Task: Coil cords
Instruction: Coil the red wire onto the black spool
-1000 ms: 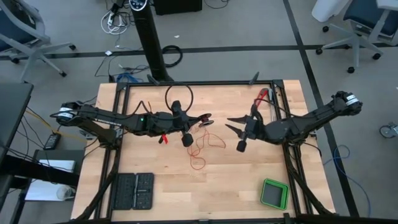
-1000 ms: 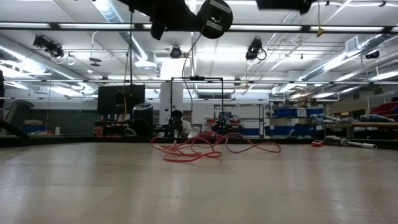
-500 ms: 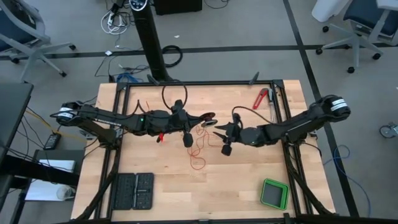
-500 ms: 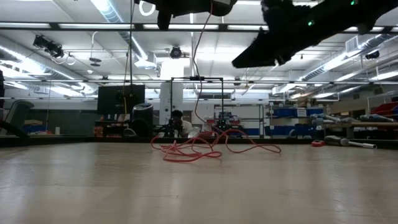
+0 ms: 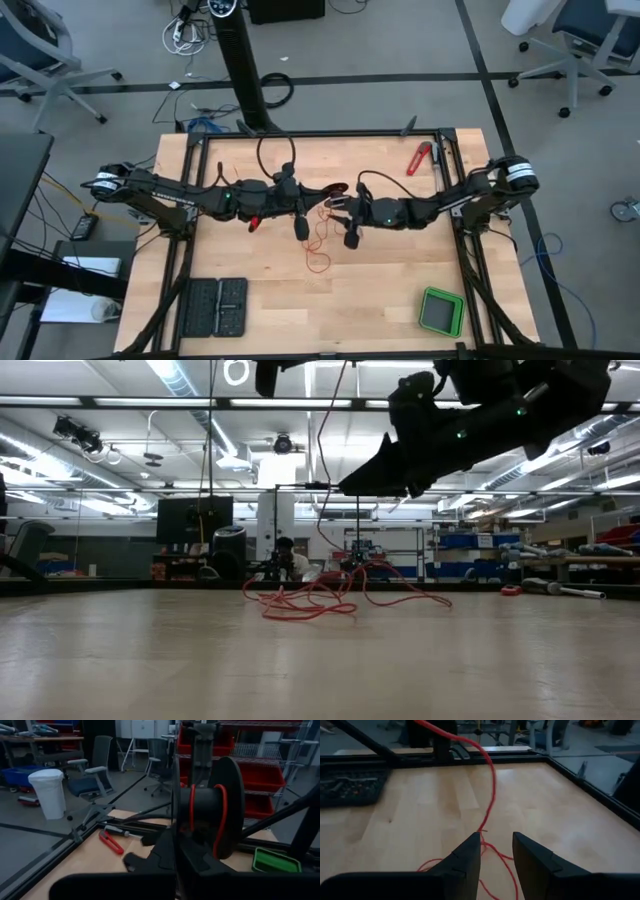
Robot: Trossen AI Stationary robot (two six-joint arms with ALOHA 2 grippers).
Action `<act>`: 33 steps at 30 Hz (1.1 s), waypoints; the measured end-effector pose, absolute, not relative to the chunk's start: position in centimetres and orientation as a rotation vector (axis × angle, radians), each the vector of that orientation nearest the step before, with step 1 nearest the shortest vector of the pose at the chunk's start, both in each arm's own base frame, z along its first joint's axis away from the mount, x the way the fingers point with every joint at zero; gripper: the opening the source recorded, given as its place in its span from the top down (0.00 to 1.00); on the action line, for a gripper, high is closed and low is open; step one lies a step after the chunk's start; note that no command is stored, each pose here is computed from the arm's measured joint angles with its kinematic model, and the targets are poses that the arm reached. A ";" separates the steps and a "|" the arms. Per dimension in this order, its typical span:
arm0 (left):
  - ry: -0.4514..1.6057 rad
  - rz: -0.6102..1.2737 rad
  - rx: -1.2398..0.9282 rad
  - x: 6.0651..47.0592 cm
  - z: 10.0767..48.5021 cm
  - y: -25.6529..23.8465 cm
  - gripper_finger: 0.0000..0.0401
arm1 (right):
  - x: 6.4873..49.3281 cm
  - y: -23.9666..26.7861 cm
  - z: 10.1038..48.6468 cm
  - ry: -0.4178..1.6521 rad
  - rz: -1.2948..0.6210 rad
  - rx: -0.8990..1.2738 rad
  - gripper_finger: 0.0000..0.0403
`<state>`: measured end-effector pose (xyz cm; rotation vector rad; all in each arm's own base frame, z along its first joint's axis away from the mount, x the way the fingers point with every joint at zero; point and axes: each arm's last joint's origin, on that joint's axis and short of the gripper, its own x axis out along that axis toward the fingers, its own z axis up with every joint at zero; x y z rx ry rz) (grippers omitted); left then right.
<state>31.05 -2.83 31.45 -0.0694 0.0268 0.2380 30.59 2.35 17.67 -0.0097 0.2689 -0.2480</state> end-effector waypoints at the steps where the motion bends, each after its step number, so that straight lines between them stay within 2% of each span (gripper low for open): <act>1: 0.025 0.236 -0.070 31.0 31.5 -2.9 1.00 | 30.6 2.2 17.7 0.262 -0.245 -0.004 0.72; 15: -0.009 0.234 -0.057 31.0 31.8 -2.9 1.00 | 30.9 1.9 18.4 0.200 -0.129 0.031 0.73; 33: -0.105 0.233 -0.041 31.0 32.8 -2.9 1.00 | 31.0 1.3 18.8 0.158 -0.157 0.026 0.74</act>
